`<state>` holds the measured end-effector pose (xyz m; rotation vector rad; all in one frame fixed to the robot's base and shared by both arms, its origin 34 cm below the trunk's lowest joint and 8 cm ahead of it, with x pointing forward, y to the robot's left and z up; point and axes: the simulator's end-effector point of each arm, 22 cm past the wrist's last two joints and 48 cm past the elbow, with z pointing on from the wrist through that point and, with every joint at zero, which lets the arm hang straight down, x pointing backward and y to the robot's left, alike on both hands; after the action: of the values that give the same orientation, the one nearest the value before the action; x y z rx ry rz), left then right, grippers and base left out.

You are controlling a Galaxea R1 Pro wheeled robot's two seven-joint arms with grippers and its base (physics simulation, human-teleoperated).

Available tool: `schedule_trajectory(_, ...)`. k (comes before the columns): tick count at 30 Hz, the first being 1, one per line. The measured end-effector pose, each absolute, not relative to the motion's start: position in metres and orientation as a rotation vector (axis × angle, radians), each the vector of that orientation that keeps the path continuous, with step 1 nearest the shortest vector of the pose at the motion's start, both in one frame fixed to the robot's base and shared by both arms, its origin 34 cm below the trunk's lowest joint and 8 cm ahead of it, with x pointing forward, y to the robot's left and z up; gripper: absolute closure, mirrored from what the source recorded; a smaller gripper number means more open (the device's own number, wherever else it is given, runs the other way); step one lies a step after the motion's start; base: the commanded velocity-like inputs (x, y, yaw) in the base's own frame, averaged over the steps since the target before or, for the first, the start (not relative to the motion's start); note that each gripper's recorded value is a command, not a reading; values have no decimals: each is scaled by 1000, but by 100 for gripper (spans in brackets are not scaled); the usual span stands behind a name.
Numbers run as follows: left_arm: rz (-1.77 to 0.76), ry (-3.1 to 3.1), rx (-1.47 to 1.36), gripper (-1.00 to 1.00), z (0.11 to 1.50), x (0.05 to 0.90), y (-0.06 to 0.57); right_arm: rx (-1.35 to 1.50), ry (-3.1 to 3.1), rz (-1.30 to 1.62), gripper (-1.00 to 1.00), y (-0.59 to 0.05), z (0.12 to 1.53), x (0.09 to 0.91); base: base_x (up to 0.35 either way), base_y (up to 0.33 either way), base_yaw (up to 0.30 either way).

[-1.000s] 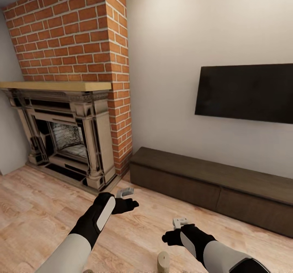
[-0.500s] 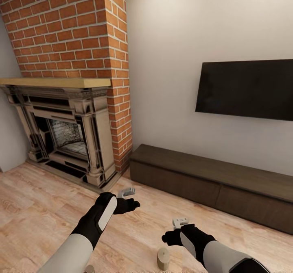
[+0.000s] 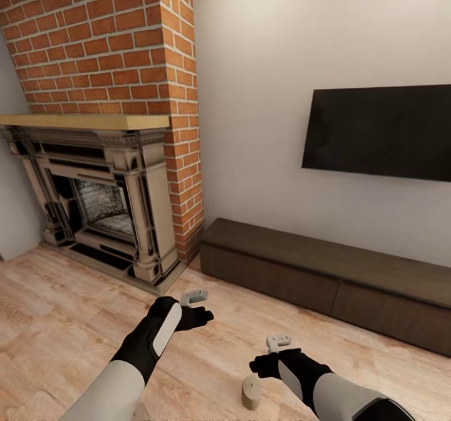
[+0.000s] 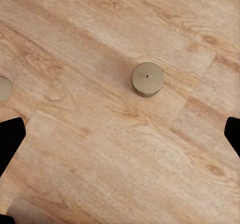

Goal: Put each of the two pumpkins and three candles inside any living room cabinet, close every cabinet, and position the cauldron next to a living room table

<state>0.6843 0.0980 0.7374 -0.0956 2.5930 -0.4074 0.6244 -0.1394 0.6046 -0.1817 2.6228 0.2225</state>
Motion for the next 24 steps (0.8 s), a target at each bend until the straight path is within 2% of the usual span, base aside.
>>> schedule_trajectory(24,-425,2625,-98,-100,720,680,86,-175,2691,235,-100,-140,582,609,0,0,0)
